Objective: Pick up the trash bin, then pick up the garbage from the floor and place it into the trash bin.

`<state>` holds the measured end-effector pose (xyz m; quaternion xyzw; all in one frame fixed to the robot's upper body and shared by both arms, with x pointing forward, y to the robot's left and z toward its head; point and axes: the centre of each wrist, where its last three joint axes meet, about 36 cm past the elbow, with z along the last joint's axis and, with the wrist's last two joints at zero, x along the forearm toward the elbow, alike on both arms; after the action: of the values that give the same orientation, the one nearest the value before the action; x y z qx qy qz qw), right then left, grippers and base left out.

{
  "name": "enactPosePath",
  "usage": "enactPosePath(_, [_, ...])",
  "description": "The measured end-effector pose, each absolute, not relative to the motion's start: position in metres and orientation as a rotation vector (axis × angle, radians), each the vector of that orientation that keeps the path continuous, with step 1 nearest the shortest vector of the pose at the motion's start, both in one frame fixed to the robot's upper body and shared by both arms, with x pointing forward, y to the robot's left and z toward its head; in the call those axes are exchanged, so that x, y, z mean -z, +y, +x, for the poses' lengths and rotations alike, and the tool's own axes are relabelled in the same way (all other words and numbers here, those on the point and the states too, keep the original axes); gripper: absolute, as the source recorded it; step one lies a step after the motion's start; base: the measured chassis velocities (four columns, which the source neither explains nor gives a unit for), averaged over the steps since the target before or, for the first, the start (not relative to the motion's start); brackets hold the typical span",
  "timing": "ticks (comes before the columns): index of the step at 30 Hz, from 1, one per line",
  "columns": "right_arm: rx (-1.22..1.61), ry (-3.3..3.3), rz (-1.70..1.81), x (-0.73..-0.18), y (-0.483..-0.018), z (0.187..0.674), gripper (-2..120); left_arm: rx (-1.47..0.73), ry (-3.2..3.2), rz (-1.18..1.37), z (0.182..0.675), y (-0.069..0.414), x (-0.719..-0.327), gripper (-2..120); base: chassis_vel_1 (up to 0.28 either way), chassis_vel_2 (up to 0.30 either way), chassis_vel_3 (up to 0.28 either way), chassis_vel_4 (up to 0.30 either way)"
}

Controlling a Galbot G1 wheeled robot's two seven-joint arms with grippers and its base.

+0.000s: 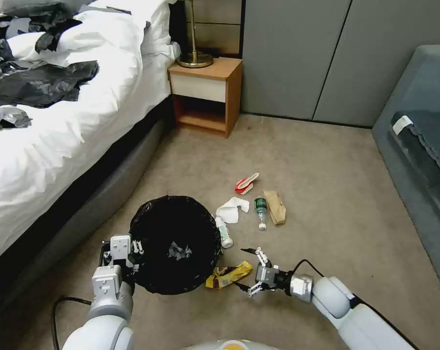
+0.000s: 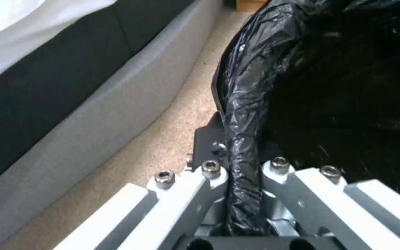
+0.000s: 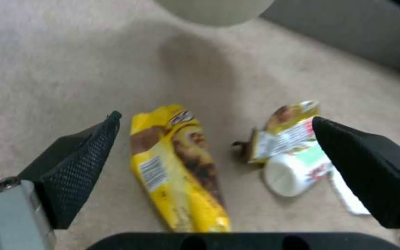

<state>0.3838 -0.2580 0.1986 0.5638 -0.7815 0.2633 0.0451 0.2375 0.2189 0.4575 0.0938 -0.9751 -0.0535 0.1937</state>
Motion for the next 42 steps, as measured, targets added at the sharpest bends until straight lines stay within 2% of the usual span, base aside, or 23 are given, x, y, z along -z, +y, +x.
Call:
enactPosePath(13, [-0.897,-2.277,1.704,-0.173,-0.24,0.414,100,0.149,-2.732,0.263,0.237,0.216,-0.453,1,0.0,0.0,0.0,0.0])
enactPosePath(28, [-0.854,-2.226,1.695,-0.145,-0.228,0.421,99,0.151,-2.727,0.259,0.239,0.214,-0.449,1,0.0,0.0,0.0,0.0])
enactPosePath(30, [-0.844,-2.218,1.693,-0.138,-0.227,0.422,89,0.152,-2.723,0.259,0.238,0.214,-0.449,1,0.0,0.0,0.0,0.0])
enactPosePath(32, [-0.836,-2.213,1.692,-0.135,-0.228,0.423,85,0.154,-2.72,0.259,0.238,0.214,-0.448,1,0.0,0.0,0.0,0.0])
enactPosePath(34, [-0.817,-2.207,1.689,-0.13,-0.23,0.422,73,0.156,-2.717,0.259,0.237,0.214,-0.448,1,0.0,0.0,0.0,0.0])
enactPosePath(35, [-0.817,-2.207,1.689,-0.13,-0.23,0.422,73,0.156,-2.717,0.259,0.237,0.214,-0.448,1,0.0,0.0,0.0,0.0])
enactPosePath(38, [-0.8,-2.214,1.675,-0.128,-0.233,0.42,59,0.157,-2.718,0.259,0.236,0.214,-0.448,1,0.0,0.0,0.0,0.0])
enactPosePath(39, [-0.8,-2.214,1.675,-0.128,-0.233,0.42,59,0.157,-2.718,0.259,0.236,0.214,-0.448,1,0.0,0.0,0.0,0.0])
enactPosePath(42, [-0.785,-2.219,1.666,-0.126,-0.234,0.416,44,0.158,-2.719,0.257,0.237,0.214,-0.448,1,0.0,0.0,0.0,0.0])
